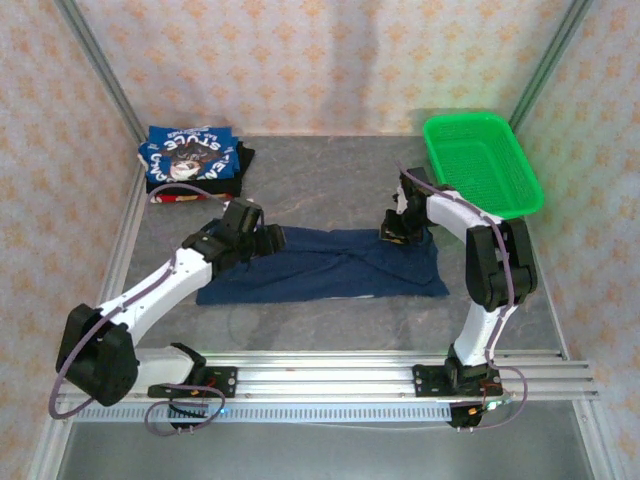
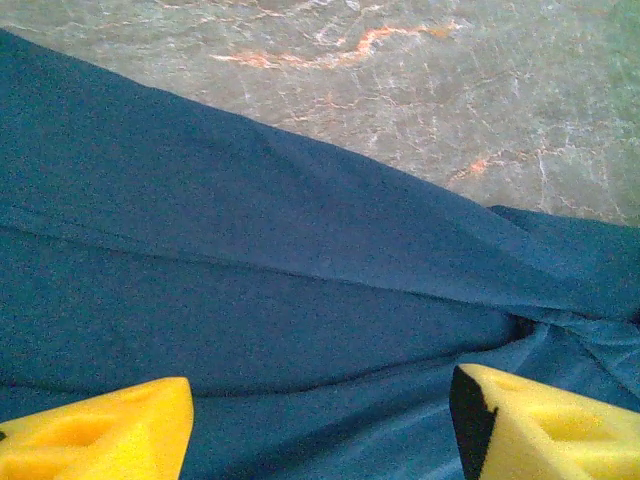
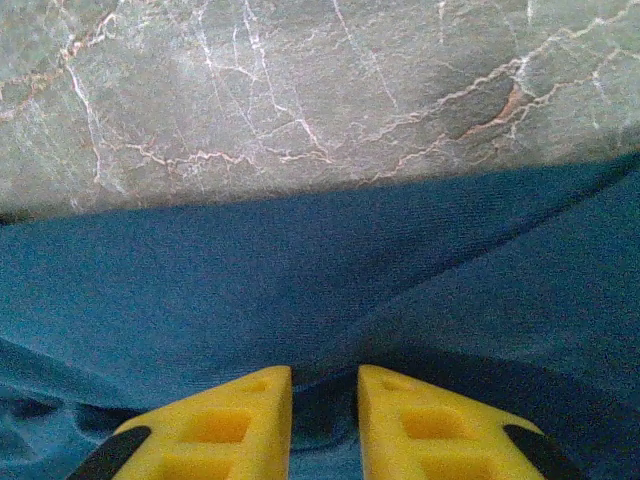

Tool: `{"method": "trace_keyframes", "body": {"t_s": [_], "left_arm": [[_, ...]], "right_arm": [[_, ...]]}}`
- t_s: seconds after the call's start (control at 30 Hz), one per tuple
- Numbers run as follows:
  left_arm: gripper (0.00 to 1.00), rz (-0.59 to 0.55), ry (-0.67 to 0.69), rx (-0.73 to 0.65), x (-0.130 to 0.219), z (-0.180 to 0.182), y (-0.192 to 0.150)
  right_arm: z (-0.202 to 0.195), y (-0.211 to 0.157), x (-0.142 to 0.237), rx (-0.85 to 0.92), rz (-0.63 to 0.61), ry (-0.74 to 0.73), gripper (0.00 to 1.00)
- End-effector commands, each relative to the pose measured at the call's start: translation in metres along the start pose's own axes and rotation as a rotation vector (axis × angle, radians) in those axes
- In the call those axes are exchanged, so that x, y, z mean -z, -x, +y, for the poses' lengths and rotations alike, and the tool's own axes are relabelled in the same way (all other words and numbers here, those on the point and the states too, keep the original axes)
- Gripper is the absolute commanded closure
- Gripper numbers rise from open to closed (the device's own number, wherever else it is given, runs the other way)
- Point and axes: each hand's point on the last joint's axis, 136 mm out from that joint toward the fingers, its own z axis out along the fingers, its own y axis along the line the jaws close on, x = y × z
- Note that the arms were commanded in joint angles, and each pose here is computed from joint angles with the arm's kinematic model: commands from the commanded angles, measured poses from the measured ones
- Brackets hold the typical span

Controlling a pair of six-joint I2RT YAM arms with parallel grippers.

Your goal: Fold and stack the t-shirts

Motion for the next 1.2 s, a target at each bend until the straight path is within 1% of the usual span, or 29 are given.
{"method": "trace_keyframes", "body": {"t_s": [0.0,0.07,0.23,0.43,0.53,0.6,0.67,0.7,0.73,0.77,0.8,0.83,0.9,0.93,0.97,1.03,1.07,1.1,1.17], "left_arm": [[0.31,-0.02,0.064,0.003,0.005,0.016,-0.003],[0.31,-0.022,0.079,0.004,0.006,0.021,-0.006],[0.31,-0.032,0.117,0.01,0.006,0.031,-0.008],[0.31,-0.039,0.167,0.017,0.005,0.045,-0.012],[0.32,-0.036,0.177,0.02,0.003,0.048,-0.015],[0.32,-0.033,0.186,0.016,0.003,0.05,-0.016],[0.31,-0.032,0.194,0.017,0.002,0.052,-0.017],[0.31,-0.031,0.19,0.015,0.001,0.051,-0.017],[0.31,-0.028,0.187,0.011,0.0,0.05,-0.017],[0.31,-0.025,0.189,0.009,-0.001,0.05,-0.017],[0.31,-0.021,0.194,0.007,-0.002,0.05,-0.016],[0.31,-0.019,0.194,0.003,-0.003,0.049,-0.016],[0.31,-0.017,0.186,-0.002,-0.006,0.047,-0.015],[0.31,-0.018,0.184,-0.002,-0.007,0.046,-0.014],[0.31,-0.018,0.184,-0.002,-0.01,0.045,-0.014],[0.31,-0.014,0.181,-0.003,-0.015,0.043,-0.013],[0.31,-0.01,0.179,-0.005,-0.017,0.041,-0.012],[0.31,-0.005,0.178,-0.007,-0.02,0.039,-0.011],[0.31,0.002,0.166,-0.011,-0.025,0.034,-0.009]], "right_arm": [[0.002,-0.013,0.002,0.002,0.036,0.003,0.91],[0.006,-0.017,0.005,0.003,0.036,0.013,1.0],[0.032,-0.043,0.014,0.054,0.08,0.077,1.0],[0.077,-0.091,0.018,0.092,0.176,0.184,1.0],[0.086,-0.12,0.013,0.086,0.245,0.192,1.0],[0.088,-0.138,0.013,0.089,0.283,0.17,1.0],[0.09,-0.148,0.016,0.085,0.293,0.161,0.95],[0.09,-0.152,0.019,0.078,0.297,0.162,0.91],[0.09,-0.154,0.023,0.072,0.3,0.157,0.85],[0.089,-0.155,0.029,0.07,0.295,0.151,0.79],[0.091,-0.153,0.036,0.077,0.285,0.153,0.75],[0.094,-0.148,0.044,0.089,0.256,0.156,0.69],[0.1,-0.132,0.059,0.105,0.18,0.161,0.54],[0.104,-0.121,0.065,0.097,0.133,0.171,0.49],[0.1,-0.105,0.066,0.071,0.075,0.155,0.47],[0.084,-0.077,0.06,-0.019,0.005,0.084,0.48],[0.068,-0.064,0.052,-0.08,-0.005,0.014,0.51],[0.053,-0.054,0.044,-0.122,0.004,-0.05,0.57],[0.038,-0.042,0.021,-0.14,0.024,-0.123,0.67]]}}
